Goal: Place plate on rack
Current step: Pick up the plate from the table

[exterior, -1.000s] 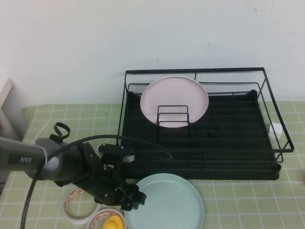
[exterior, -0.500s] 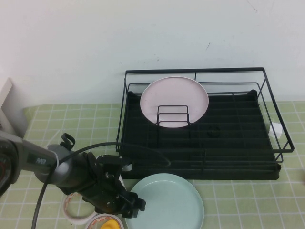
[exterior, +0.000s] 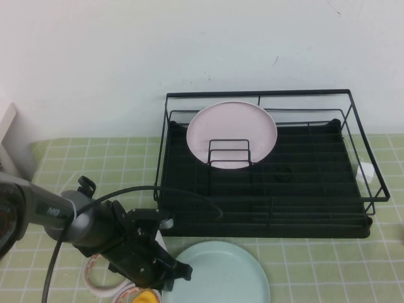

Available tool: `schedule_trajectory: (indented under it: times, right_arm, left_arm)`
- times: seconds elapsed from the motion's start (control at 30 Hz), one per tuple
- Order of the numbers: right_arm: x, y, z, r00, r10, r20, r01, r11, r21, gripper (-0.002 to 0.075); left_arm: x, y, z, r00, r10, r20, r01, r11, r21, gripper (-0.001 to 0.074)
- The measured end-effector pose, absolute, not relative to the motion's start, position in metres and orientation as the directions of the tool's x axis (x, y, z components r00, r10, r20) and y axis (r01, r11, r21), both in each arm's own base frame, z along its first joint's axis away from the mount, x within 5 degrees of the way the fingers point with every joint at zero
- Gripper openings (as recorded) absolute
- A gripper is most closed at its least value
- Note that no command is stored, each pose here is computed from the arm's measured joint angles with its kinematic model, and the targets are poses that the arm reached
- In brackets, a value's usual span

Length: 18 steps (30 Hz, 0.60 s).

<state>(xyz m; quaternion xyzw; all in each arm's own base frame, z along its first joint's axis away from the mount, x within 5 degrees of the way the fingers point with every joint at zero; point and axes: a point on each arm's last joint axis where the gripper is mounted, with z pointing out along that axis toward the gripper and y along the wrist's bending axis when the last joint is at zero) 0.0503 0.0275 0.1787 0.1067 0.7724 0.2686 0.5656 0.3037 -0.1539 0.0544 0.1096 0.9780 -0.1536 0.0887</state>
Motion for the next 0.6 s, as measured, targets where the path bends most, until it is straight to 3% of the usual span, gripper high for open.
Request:
schedule_trajectory:
  times: [0.17, 0.6]
  right_arm:
    - [0.05, 0.027, 0.179, -0.337, 0.469, -0.816, -0.139, 0.833, 0.536, -0.0002]
    - [0.05, 0.028, 0.179, -0.338, 0.485, -0.807, -0.141, 0.821, 0.553, -0.0002]
  left_arm:
    - [0.298, -0.158, 0.07, -0.96, 0.213, -0.183, 0.264, 0.907, -0.329, 0.0006]
    - [0.292, -0.164, 0.152, -0.856, 0.311, -0.413, 0.469, 0.803, -0.369, 0.0004]
